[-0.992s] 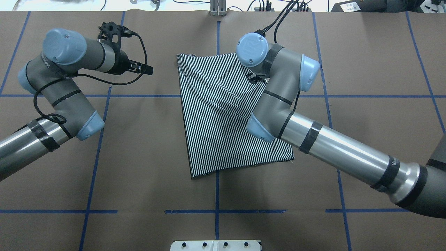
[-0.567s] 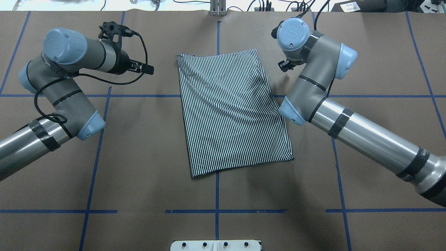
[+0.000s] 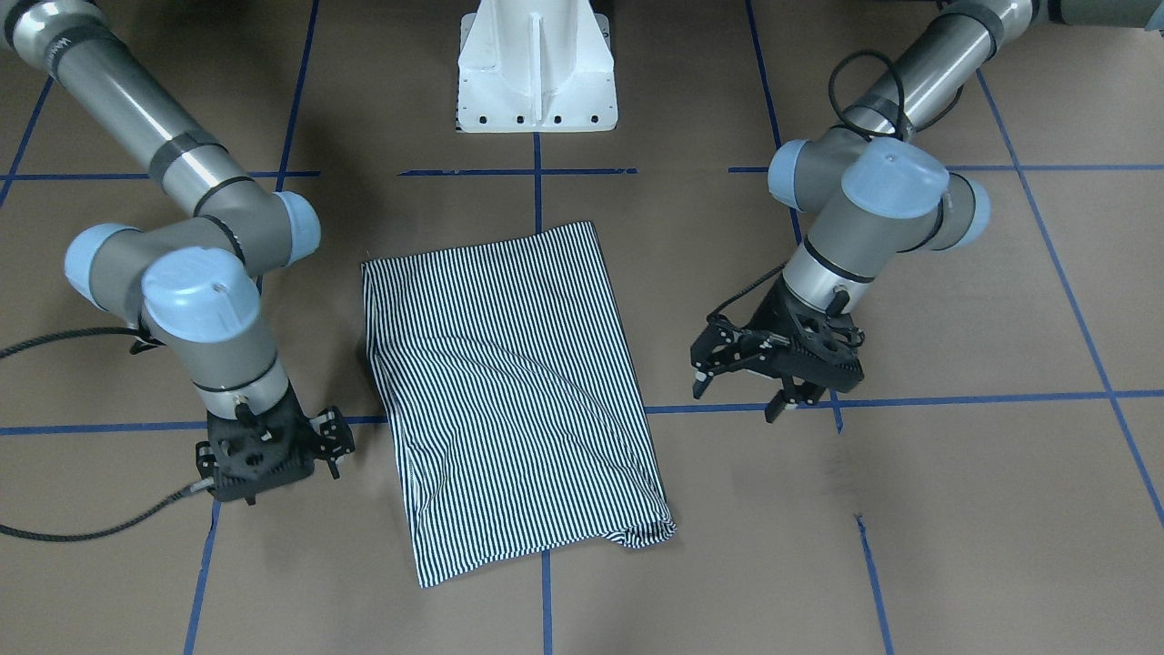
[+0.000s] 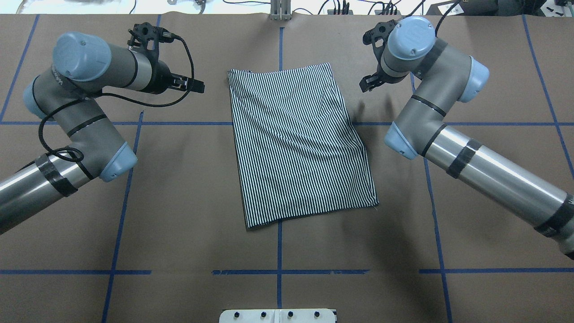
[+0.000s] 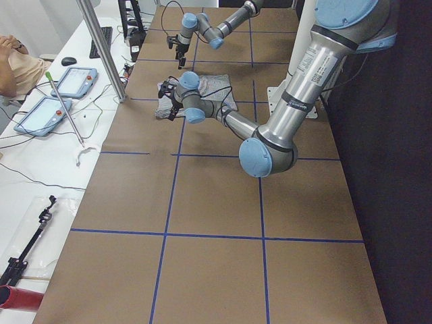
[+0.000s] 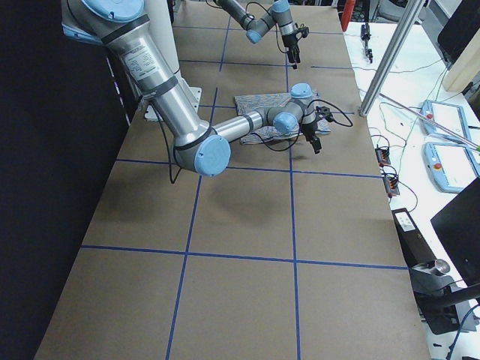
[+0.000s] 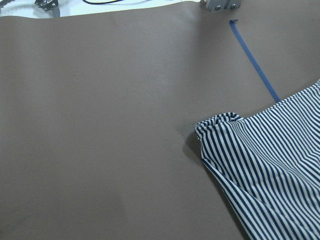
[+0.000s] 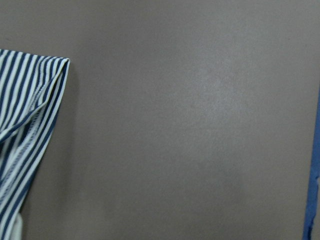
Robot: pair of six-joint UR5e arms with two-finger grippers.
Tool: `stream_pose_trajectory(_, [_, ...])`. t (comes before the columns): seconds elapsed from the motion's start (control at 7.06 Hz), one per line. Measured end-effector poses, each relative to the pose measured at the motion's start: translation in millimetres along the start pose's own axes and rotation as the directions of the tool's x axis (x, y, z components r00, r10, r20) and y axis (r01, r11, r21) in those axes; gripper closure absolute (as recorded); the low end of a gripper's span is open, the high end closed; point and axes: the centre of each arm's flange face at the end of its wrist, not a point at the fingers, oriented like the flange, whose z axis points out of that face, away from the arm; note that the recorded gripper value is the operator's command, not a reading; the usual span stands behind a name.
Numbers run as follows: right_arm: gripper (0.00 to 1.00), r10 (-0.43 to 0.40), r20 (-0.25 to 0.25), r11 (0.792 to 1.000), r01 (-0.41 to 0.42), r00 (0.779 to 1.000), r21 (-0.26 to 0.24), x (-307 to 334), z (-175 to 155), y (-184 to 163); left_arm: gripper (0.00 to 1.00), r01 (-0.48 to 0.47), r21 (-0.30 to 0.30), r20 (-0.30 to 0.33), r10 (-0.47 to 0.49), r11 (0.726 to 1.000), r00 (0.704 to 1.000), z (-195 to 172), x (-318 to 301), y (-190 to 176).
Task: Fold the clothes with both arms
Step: 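Move both grippers down toward the shirt edge nearest the robot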
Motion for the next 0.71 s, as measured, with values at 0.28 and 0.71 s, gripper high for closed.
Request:
stream_pose_trajectory(0.28, [0.0,0.236,0.171,0.969,-0.244,0.956,0.026,16,-35,61,0.0,0.138,-0.03,-0.068,-0.14,0.99,0.988,-13,44,64])
stream_pose_trajectory(0.71, [0.01,0.516,0.361,0.837,-0.548,0.777,-0.017,27,-91,149,0.08,0.351,-0.052,-0.059,-0.354,0.935,0.933,-15,106,167])
